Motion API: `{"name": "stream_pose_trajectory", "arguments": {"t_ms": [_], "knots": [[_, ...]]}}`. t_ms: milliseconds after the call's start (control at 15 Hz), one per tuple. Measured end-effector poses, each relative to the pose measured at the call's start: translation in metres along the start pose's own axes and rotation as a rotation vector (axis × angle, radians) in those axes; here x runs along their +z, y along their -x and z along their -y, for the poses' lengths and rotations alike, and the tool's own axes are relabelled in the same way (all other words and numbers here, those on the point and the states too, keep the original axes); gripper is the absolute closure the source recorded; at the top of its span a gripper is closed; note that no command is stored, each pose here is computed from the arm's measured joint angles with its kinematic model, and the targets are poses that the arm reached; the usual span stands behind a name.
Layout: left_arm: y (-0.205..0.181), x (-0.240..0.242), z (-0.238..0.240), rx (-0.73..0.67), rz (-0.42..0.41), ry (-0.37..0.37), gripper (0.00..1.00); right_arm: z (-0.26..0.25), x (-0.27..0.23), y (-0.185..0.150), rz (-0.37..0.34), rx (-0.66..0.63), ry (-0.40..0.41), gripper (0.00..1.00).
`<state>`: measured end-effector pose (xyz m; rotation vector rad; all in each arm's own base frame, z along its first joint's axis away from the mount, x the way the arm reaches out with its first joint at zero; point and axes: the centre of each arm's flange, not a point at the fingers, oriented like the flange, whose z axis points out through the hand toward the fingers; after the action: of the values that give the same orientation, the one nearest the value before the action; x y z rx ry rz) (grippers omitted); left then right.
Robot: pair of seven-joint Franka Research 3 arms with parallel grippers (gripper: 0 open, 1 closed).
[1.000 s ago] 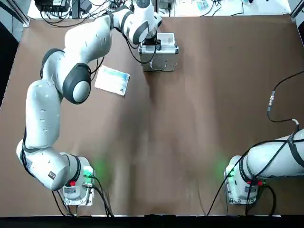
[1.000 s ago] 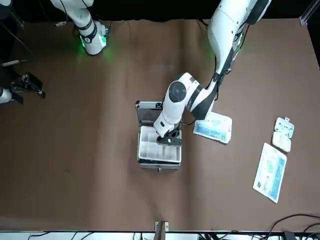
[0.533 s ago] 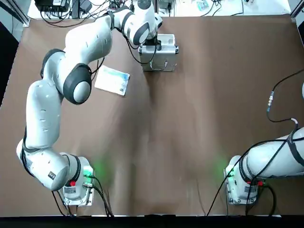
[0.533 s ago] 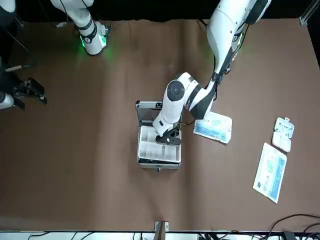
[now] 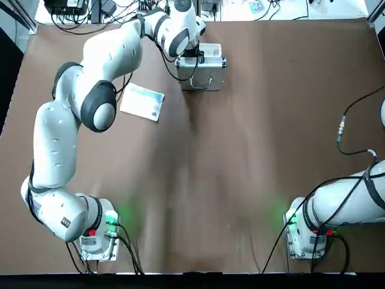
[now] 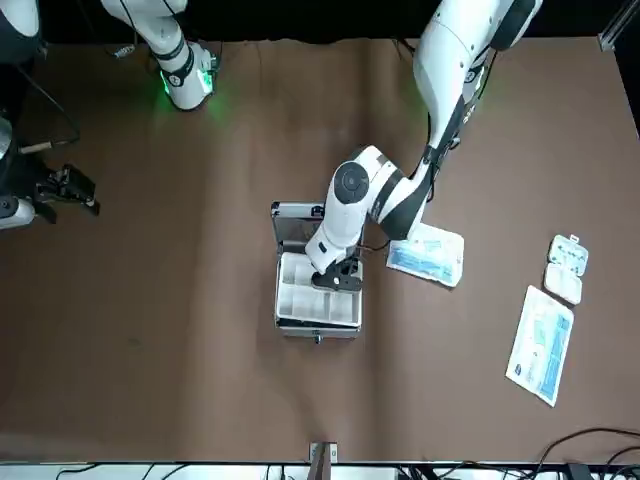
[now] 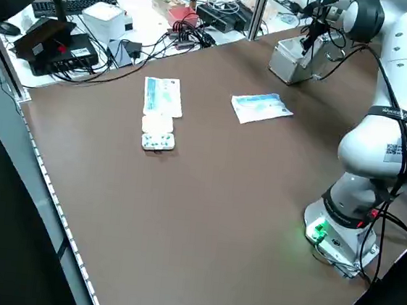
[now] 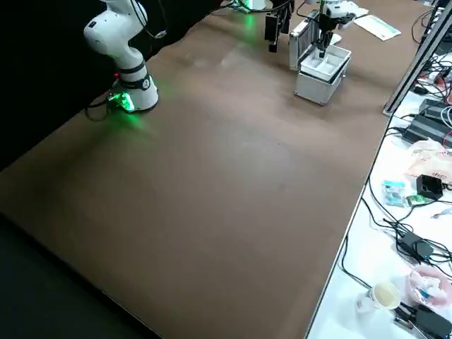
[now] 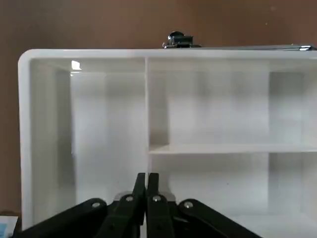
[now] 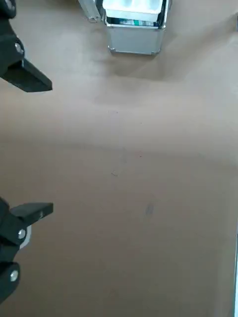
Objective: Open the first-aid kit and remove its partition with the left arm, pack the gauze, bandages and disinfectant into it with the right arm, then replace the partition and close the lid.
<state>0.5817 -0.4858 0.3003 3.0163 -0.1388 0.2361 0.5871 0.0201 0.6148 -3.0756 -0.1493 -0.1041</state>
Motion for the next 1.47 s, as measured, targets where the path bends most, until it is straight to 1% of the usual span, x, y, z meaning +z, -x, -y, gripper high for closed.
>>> {"name": "stream_pose_trajectory", "arguments": {"t_ms": [1467], "knots": [[-0.0047, 0.0058, -0.0027, -0.034, -0.008, -0.013, 0.96, 0.0016, -0.003, -0.0009, -0.011, 0.011, -0.009, 0.01]]}}
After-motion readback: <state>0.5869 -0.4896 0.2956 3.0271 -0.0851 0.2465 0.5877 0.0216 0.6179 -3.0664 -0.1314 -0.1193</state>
